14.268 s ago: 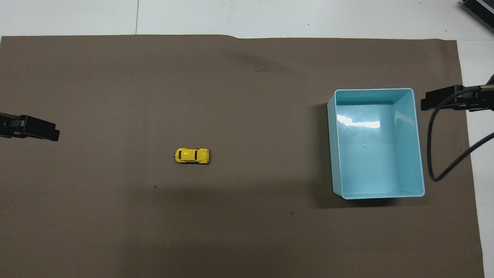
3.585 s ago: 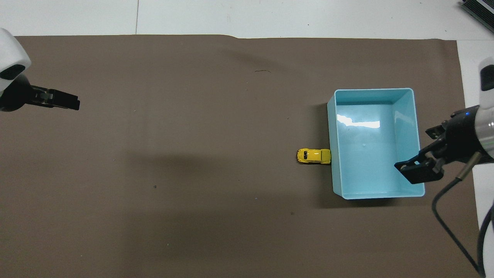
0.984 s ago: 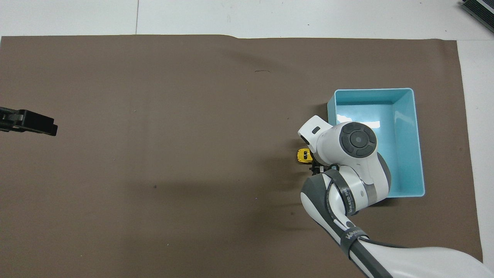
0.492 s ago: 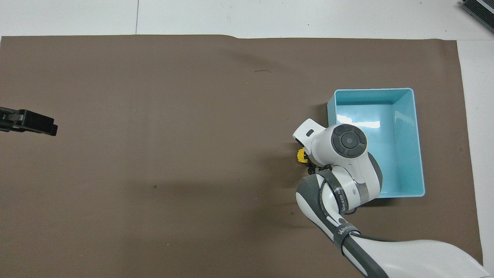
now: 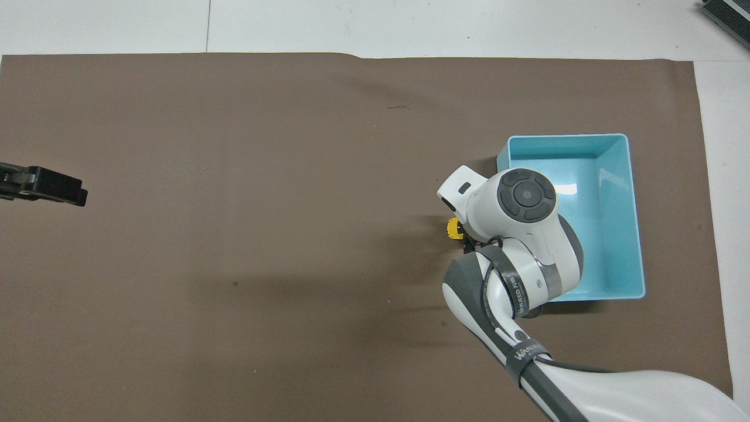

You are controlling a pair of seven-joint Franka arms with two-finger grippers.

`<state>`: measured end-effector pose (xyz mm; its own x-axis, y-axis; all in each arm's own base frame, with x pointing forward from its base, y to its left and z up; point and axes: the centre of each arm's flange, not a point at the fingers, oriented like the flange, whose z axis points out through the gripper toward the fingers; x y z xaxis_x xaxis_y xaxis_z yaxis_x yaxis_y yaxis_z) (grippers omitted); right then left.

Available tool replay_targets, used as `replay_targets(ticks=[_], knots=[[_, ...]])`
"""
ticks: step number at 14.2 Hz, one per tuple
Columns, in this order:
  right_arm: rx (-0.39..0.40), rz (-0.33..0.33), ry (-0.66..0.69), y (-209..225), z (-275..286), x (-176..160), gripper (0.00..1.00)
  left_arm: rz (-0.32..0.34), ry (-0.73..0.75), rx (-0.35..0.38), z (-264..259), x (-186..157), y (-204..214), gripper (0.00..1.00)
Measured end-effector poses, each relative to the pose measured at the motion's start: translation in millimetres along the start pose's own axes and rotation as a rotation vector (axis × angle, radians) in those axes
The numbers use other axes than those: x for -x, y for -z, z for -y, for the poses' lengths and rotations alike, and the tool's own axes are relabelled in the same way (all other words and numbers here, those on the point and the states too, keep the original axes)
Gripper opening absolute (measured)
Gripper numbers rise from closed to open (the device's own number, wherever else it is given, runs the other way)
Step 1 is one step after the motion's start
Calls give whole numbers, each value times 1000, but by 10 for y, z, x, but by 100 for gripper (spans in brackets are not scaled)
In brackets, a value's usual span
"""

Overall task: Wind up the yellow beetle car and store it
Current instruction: 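Lift the car with the right gripper over into the blue box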

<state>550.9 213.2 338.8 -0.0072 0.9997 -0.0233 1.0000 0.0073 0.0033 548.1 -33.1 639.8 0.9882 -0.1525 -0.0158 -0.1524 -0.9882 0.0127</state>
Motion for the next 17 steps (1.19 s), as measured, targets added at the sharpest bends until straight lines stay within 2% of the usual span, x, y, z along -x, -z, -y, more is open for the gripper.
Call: replay_targets(ticks=[4,6,10,13,17], knots=[[16,-7,-38,362,-6,-329,50,0,0,0,0,0,0,100],[11,-2,-67,636,-17,-312,50,0,0,0,0,0,0,100],[-25,20,-111,968,-108,186,50,0,0,0,0,0,0,100],[-60,30,-87,926,-161,530,50,0,0,0,0,0,0,100],[-99,28,-52,764,-243,1243,50,0,0,0,0,0,0,100]])
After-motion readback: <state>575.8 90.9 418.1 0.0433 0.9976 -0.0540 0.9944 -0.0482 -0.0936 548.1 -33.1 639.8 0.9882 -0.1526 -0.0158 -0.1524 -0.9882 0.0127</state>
